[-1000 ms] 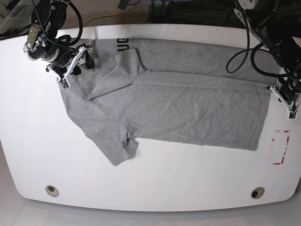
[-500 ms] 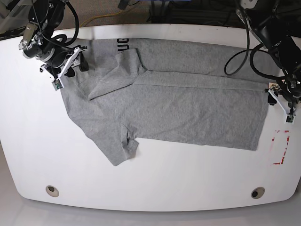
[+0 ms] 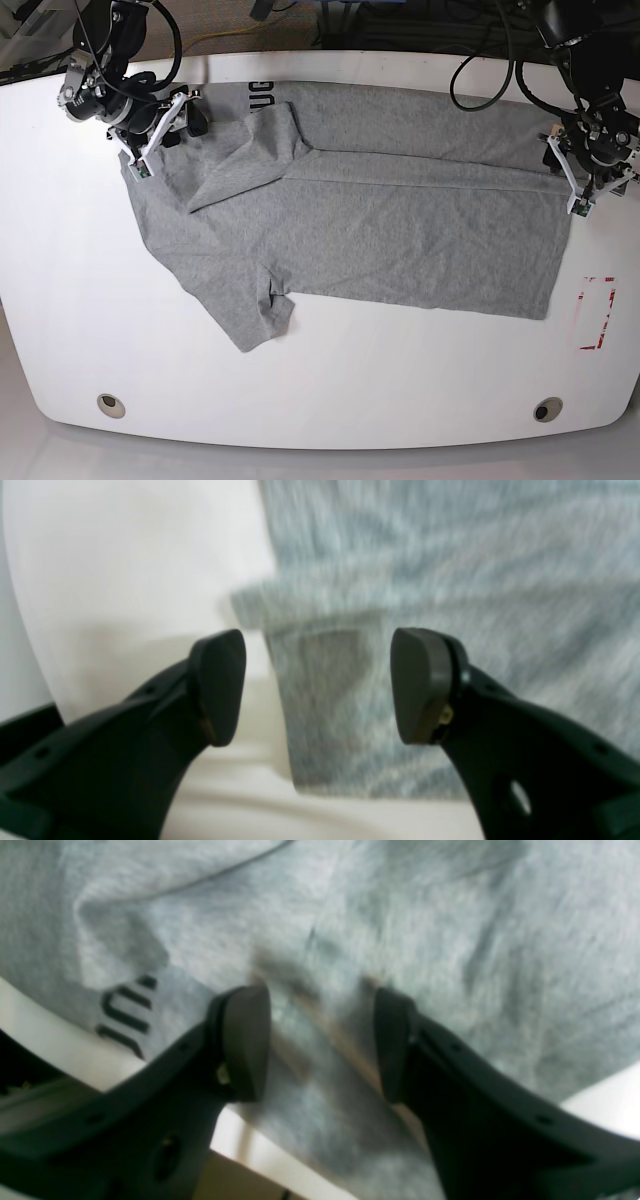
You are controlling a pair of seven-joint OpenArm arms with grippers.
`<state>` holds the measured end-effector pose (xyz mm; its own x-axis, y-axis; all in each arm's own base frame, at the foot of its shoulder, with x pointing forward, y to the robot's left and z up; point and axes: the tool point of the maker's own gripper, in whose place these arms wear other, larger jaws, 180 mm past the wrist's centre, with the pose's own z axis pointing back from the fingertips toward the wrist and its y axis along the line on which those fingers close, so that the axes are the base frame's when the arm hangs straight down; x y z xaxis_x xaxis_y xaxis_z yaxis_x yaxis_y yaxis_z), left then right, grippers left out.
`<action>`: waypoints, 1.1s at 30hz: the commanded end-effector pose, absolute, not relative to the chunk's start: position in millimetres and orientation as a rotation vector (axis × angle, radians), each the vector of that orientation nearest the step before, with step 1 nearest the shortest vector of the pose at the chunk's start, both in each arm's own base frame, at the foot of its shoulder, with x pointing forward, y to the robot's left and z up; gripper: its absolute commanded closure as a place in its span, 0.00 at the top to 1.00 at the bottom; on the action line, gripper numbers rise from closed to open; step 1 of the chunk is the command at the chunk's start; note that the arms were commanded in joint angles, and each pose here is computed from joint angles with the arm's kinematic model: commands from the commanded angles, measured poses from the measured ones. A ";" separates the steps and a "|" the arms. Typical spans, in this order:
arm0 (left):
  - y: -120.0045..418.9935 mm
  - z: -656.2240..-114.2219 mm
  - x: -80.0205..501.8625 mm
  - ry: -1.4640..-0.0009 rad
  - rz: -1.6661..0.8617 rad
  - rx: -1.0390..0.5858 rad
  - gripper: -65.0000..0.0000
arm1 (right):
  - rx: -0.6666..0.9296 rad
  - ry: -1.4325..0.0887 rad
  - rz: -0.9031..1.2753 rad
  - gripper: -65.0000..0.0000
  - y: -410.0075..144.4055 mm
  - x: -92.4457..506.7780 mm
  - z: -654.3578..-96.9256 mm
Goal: Fold the T-shirt properly
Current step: 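Pinch the shirt edge with both grippers and tug it taut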
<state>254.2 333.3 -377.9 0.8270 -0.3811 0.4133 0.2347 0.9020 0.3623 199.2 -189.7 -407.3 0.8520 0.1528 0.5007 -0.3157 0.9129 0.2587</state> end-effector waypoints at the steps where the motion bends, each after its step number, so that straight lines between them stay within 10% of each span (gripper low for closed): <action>1: 338.7 -366.4 261.1 -0.533 -0.334 0.328 0.63 | 0.361 -0.538 0.250 0.50 -183.3 206.9 -399.8; 15: 329.7 -398.1 238.7 -0.529 -0.350 0.252 0.63 | 0.471 -0.519 0.215 0.48 -148.0 212.3 -416.6; 22: 332.3 -407.9 231.0 -0.500 -0.338 0.238 0.63 | 0.458 -0.565 0.236 0.08 -147.3 223.7 -403.4; 33: 331.9 -412.4 223.7 -0.481 -0.343 0.234 0.63 | 0.364 -0.717 0.339 0.00 -152.4 250.4 -351.6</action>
